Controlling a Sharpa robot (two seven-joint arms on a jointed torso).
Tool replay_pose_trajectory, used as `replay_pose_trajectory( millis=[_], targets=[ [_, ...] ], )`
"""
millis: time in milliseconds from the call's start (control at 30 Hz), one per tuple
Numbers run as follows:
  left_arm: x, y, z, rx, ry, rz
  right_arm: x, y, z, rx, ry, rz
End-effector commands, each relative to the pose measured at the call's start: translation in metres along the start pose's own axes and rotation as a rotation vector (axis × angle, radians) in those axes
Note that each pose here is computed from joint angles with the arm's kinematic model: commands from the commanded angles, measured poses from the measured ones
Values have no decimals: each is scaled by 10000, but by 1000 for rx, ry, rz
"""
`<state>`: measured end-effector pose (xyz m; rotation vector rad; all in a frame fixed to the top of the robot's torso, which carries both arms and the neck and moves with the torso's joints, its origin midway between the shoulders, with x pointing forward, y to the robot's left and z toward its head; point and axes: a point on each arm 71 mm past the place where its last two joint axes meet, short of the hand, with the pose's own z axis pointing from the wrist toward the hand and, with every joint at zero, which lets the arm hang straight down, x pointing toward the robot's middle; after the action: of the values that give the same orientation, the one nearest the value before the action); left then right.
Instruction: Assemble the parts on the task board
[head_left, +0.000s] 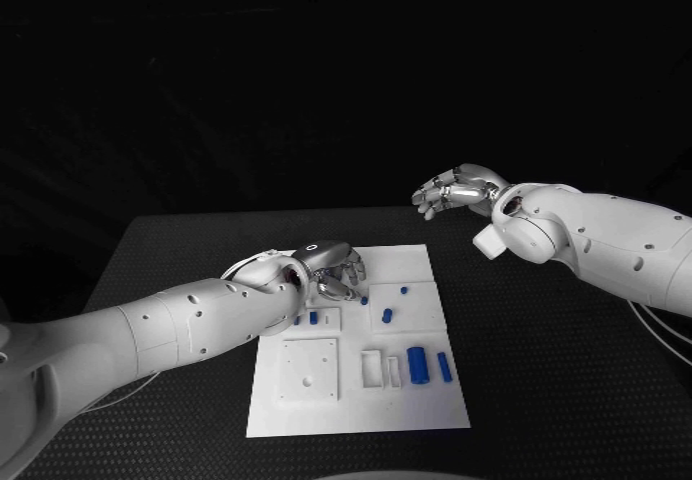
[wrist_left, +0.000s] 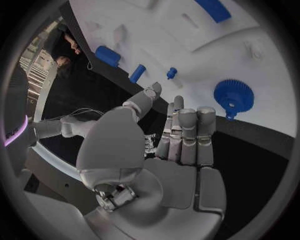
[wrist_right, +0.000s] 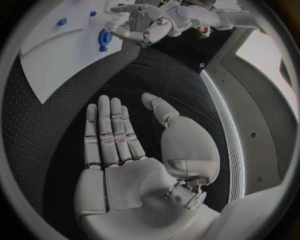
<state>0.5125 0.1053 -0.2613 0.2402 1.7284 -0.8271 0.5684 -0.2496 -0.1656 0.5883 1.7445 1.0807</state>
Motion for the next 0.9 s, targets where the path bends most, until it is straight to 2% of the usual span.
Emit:
replay_pose_trajectory(
  millis=[33, 167, 400, 733, 900],
  targets=[
    [120, -34, 21, 19, 38, 7, 9, 11, -2, -10, 3, -1],
    [218, -34, 34, 14, 52, 8, 16, 16, -2, -11, 5, -2],
    [237, 3, 59, -2, 71, 11, 11, 14, -6, -10, 3, -2],
    [294, -15, 86, -4, 85, 12, 30, 27, 3, -13, 7, -2],
    [290, 19, 89, -17, 86, 15, 31, 27, 3, -13, 7, -2]
  ],
)
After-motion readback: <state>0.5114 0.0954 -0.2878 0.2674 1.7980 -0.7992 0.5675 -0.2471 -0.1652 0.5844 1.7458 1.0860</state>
